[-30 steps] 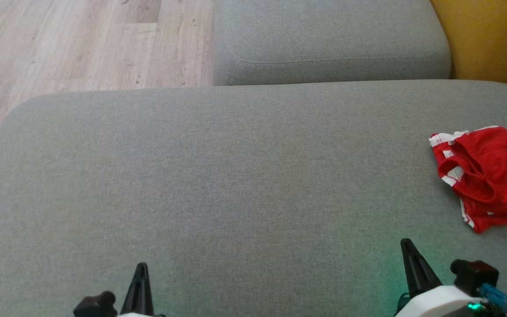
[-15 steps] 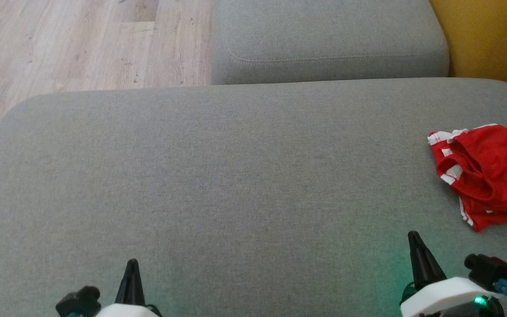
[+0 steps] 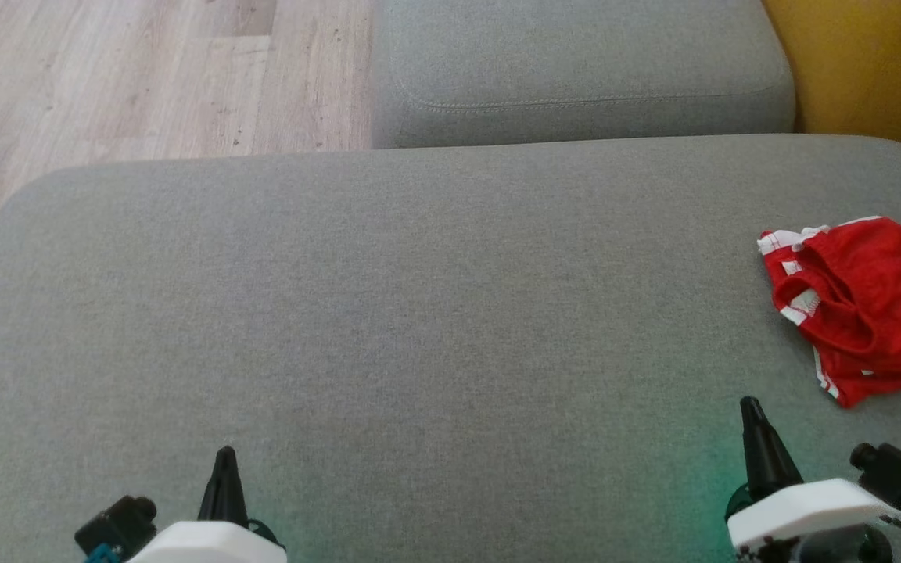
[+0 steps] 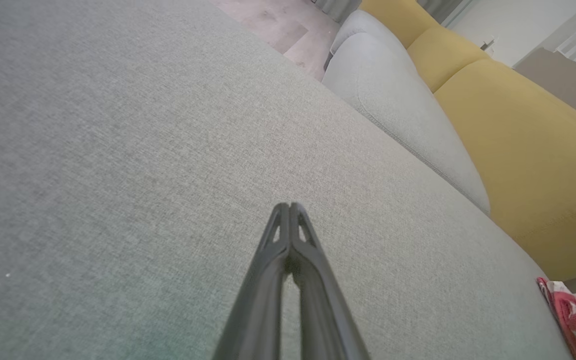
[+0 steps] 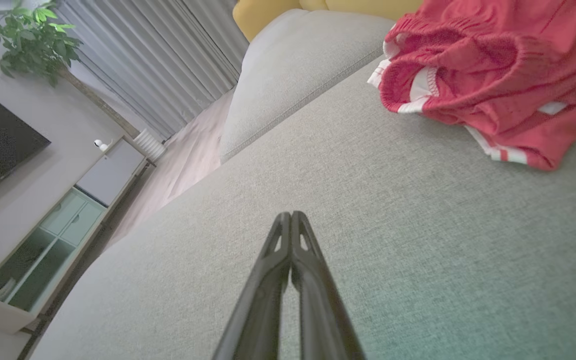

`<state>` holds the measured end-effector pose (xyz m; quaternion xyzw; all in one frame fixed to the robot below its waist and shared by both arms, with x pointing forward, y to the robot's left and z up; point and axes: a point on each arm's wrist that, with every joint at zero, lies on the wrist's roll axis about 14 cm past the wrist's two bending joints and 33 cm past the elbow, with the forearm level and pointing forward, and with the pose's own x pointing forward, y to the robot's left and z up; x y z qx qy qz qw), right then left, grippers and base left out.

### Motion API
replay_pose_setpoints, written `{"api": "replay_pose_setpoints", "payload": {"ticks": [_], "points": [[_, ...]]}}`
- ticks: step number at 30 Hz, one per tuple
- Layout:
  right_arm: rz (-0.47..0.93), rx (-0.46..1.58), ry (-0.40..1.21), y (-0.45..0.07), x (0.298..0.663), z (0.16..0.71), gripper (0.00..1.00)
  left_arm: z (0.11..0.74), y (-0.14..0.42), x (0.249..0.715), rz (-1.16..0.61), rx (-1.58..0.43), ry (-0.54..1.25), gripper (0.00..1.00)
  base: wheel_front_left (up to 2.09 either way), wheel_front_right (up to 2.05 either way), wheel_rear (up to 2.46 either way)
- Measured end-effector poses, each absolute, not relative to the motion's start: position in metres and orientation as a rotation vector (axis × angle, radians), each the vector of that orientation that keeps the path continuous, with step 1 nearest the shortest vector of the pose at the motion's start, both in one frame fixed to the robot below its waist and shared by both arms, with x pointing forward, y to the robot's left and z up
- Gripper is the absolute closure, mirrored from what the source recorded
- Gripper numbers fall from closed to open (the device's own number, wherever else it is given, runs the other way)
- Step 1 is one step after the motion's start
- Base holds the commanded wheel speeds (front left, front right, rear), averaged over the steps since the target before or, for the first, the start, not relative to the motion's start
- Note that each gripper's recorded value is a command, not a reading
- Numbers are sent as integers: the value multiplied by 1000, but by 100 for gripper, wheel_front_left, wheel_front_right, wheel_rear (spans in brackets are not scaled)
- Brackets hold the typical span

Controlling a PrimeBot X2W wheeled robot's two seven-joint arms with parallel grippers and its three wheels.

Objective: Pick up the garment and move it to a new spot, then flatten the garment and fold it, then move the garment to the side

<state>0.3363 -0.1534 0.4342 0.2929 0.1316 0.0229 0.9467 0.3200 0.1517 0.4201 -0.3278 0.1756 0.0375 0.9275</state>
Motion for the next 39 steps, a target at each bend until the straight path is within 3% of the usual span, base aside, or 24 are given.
{"api": "replay_pose_setpoints", "payload": {"ticks": [39], "points": [[-50,1039,200,-175,353,450,100,439,163,347,97,-1081,307,100,0,0,0]]}}
